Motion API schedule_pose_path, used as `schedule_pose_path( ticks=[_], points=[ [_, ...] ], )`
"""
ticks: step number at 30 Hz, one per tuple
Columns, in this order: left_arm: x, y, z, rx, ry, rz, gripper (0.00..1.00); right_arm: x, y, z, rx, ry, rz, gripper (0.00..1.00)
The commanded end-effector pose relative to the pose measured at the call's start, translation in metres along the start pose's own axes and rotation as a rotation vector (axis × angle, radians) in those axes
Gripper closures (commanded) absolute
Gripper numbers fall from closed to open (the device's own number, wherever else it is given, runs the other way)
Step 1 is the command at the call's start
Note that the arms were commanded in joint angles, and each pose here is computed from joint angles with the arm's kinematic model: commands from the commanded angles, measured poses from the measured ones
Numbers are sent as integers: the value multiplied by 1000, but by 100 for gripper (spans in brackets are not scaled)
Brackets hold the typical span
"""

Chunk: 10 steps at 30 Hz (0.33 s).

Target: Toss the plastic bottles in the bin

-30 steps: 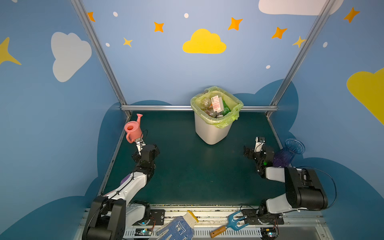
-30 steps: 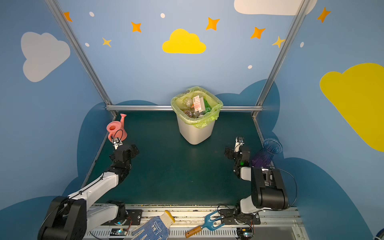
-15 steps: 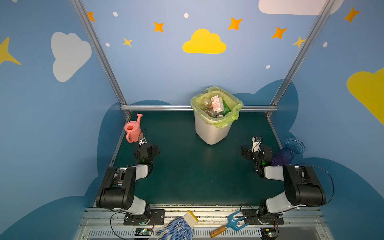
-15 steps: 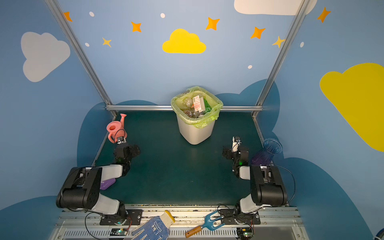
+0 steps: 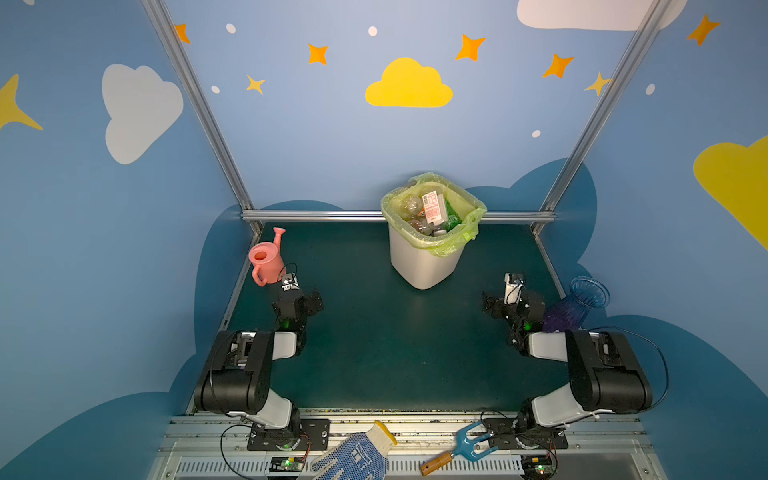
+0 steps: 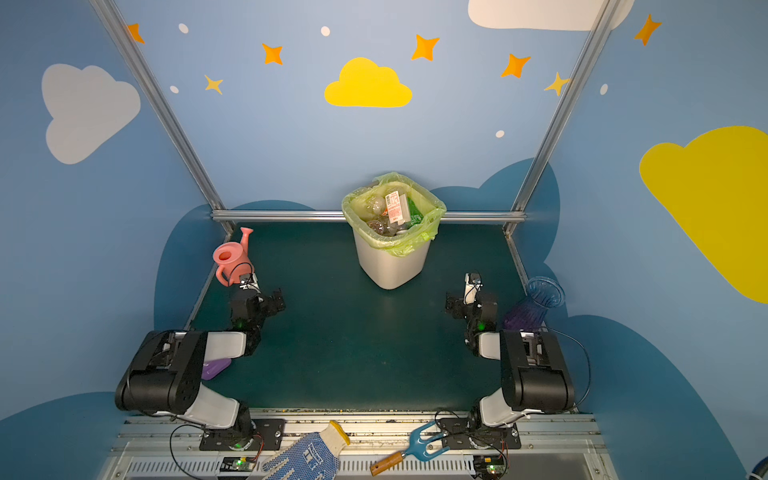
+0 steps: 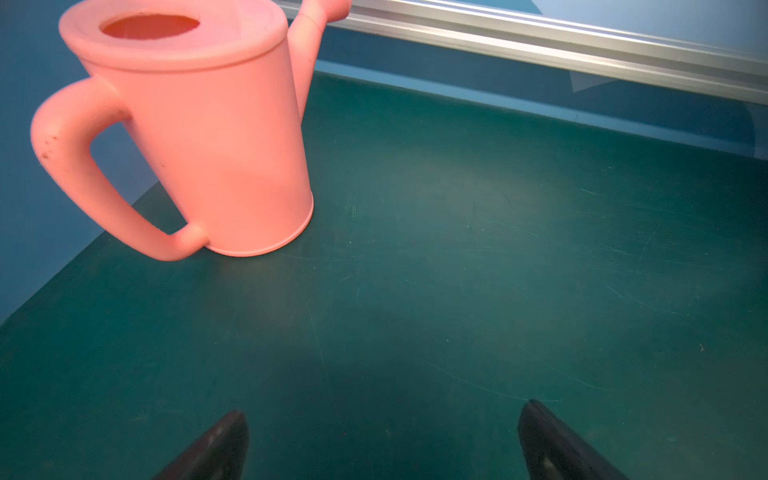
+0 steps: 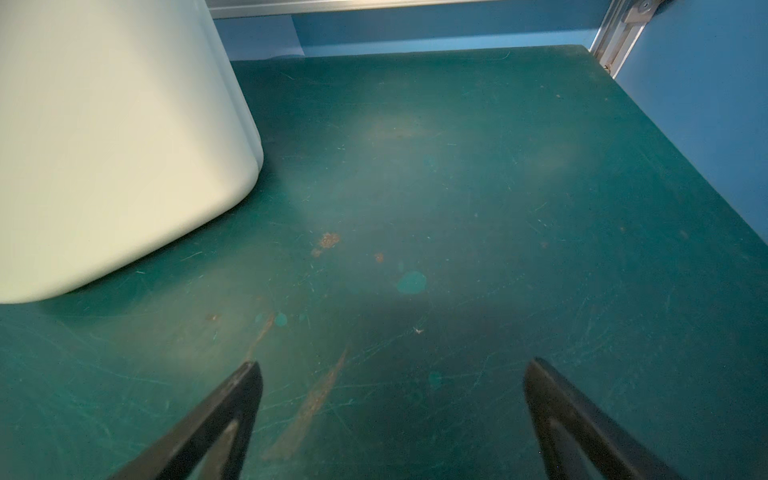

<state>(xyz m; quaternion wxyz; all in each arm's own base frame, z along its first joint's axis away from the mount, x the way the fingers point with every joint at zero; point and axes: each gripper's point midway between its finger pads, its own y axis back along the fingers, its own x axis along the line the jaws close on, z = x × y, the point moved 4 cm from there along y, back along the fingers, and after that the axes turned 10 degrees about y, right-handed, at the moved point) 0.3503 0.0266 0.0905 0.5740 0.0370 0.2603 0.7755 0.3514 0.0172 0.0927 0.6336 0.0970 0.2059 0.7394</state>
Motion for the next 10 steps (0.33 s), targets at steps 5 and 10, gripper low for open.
schedule_pose_path(
  ticks=[5, 10],
  points=[
    [-4, 0, 9, -27, -3, -19, 0, 0, -1, 13, -33, 11, 5, 2],
    [-4, 0, 9, -27, -3, -19, 0, 0, 0, 14, -37, 11, 4, 2]
  ],
)
